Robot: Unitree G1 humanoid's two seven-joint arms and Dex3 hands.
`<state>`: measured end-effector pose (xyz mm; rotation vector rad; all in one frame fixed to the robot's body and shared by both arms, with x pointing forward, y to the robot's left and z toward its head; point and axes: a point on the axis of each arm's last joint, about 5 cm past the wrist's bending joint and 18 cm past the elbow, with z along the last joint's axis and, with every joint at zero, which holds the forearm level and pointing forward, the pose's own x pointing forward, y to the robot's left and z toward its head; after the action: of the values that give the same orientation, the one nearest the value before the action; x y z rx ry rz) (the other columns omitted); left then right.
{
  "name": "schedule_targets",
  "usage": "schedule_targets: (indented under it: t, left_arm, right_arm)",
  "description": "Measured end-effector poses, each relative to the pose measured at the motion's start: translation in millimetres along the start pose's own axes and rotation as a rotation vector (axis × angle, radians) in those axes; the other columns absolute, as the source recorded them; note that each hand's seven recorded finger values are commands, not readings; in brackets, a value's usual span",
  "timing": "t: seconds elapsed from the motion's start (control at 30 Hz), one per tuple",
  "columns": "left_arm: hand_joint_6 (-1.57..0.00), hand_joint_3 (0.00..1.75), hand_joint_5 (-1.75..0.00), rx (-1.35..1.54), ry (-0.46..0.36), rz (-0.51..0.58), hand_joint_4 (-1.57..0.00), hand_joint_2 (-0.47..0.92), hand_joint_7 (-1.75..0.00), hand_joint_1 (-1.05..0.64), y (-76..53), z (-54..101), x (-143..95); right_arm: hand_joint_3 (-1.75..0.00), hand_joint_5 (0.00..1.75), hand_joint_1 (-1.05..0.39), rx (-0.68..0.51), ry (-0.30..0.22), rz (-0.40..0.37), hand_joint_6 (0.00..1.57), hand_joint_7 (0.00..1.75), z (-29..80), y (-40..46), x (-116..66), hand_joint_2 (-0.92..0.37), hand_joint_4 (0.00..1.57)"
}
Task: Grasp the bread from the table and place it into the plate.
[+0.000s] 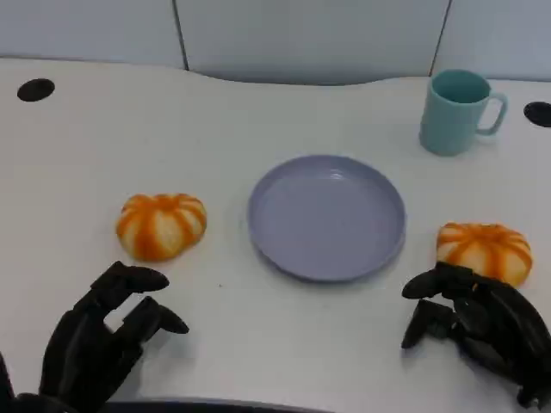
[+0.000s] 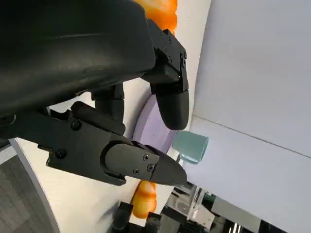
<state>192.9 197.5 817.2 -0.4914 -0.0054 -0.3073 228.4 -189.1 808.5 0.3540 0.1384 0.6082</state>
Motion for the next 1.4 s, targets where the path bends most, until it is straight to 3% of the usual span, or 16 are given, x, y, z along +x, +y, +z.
schedule_targets:
  t: [0.3, 0.5, 0.67, 0.8, 0.87, 0.97, 1.07, 1.27, 1.4]
  left_arm:
    - [-0.34, 0.06, -1.66, 0.047, -0.035, -0.011, -0.30, 0.92, -1.31, -0.60, -1.0, 3.5, 1]
    - [-0.30, 0.01, -1.48, 0.178, -0.096, -0.044, -0.22, 0.90, -1.04, -0.60, -6.4, 12.8, 5]
    - [-0.30, 0.00, -1.37, 0.433, -0.156, -0.085, -0.18, 0.89, -0.84, -0.64, -12.2, 29.5, 9]
    - [-0.24, 0.01, -1.32, 0.685, -0.220, -0.075, -0.04, 0.89, -0.77, -0.67, -19.8, 42.2, 11]
    - [-0.17, 0.01, -1.23, 0.821, -0.236, -0.067, -0.01, 0.90, -0.75, -0.69, -24.5, 48.9, 13]
    - [-0.05, 0.00, -0.93, 1.014, -0.261, -0.064, 0.00, 0.91, -0.67, -0.72, -28.7, 59.8, 16]
    - [-0.01, 0.02, -0.75, 1.178, -0.272, -0.081, 0.00, 0.92, -0.53, -0.75, -30.1, 71.2, 20]
    - [0.00, 0.05, -0.51, 1.452, -0.261, -0.096, 0.00, 0.92, -0.18, -0.79, -29.2, 91.4, 31]
    - [-0.04, 0.03, -0.40, 1.640, -0.214, -0.097, 0.00, 0.92, -0.15, -0.83, -33.3, 105.8, 42]
  right_arm:
    - [-0.10, 1.39, -0.52, -0.003, -0.001, 0.000, 0.71, 0.90, 0.2, 0.1, 0.0, -0.92, 0.64]
    - [-0.10, 1.38, -0.53, 0.000, -0.001, 0.001, 0.72, 0.90, 0.1, 0.0, 0.0, -0.92, 0.66]
    - [-0.11, 1.38, -0.52, -0.003, -0.002, -0.005, 0.71, 0.90, -0.2, 0.4, 0.1, -0.92, 0.65]
    - [-0.08, 1.39, -0.53, -0.001, -0.003, 0.000, 0.72, 0.89, -0.4, 0.3, -0.2, -0.92, 0.65]
    - [-0.07, 1.38, -0.54, 0.008, 0.000, -0.001, 0.73, 0.89, -0.8, 0.2, -0.2, -0.92, 0.65]
    - [-0.09, 1.38, -0.52, 0.011, 0.003, -0.005, 0.73, 0.88, -0.7, 0.4, 0.6, -0.92, 0.65]
    - [-0.10, 1.38, -0.53, 0.002, -0.001, -0.007, 0.73, 0.89, -0.5, 0.7, 0.7, -0.92, 0.65]
    - [-0.10, 1.38, -0.53, -0.003, -0.002, -0.004, 0.72, 0.89, -0.3, 0.8, 0.8, -0.92, 0.65]
    - [-0.10, 1.38, -0.52, -0.001, -0.003, -0.004, 0.72, 0.89, -0.6, 1.1, 1.0, -0.92, 0.65]
